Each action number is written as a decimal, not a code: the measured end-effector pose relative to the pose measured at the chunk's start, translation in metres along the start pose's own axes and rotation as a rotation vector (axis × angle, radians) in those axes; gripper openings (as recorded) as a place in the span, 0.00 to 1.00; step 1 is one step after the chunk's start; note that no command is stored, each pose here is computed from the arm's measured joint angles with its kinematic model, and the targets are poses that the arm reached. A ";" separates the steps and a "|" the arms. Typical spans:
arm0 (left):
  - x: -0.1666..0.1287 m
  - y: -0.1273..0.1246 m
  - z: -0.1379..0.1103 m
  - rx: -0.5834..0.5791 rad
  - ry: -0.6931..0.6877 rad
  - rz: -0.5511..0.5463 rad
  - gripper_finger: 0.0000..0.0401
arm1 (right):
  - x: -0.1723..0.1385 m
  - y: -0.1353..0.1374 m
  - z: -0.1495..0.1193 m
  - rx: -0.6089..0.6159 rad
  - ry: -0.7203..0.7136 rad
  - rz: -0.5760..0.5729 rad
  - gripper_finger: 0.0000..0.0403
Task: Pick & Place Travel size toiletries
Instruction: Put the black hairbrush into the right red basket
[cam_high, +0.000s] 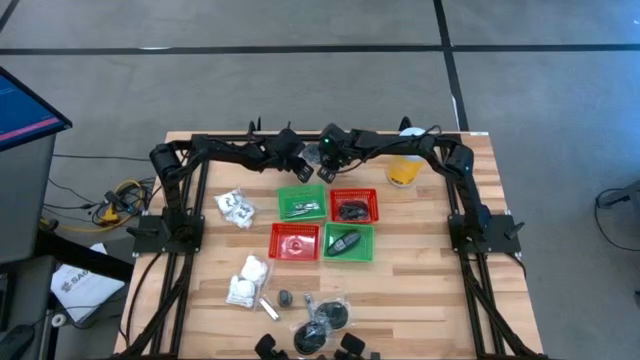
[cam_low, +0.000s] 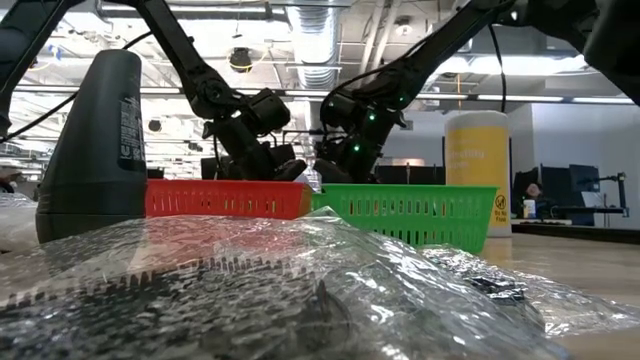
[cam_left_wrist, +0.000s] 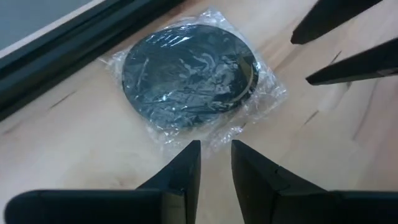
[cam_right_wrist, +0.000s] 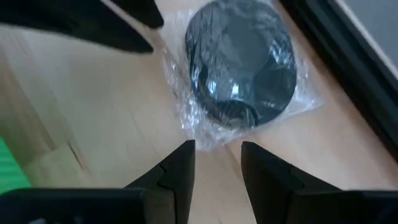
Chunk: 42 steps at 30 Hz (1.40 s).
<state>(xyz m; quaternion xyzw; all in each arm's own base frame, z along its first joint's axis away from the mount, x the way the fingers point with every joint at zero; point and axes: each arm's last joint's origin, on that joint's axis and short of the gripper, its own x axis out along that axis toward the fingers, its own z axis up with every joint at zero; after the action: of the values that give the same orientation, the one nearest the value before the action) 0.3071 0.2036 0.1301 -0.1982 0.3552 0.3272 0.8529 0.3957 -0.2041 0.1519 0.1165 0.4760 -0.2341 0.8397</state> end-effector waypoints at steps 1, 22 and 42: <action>0.000 0.000 0.000 0.000 0.000 0.000 0.20 | 0.000 0.000 -0.001 0.000 0.005 0.000 0.30; 0.000 0.008 0.002 -0.043 -0.016 0.055 0.19 | -0.003 -0.001 -0.001 -0.016 0.018 0.008 0.30; 0.019 0.012 0.023 -0.097 0.132 0.105 0.36 | -0.004 0.001 -0.003 -0.065 0.038 0.011 0.30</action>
<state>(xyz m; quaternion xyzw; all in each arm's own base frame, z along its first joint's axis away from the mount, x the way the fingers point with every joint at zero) 0.3198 0.2333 0.1304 -0.2416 0.4044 0.3745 0.7987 0.3922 -0.2005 0.1533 0.0961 0.4986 -0.2113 0.8352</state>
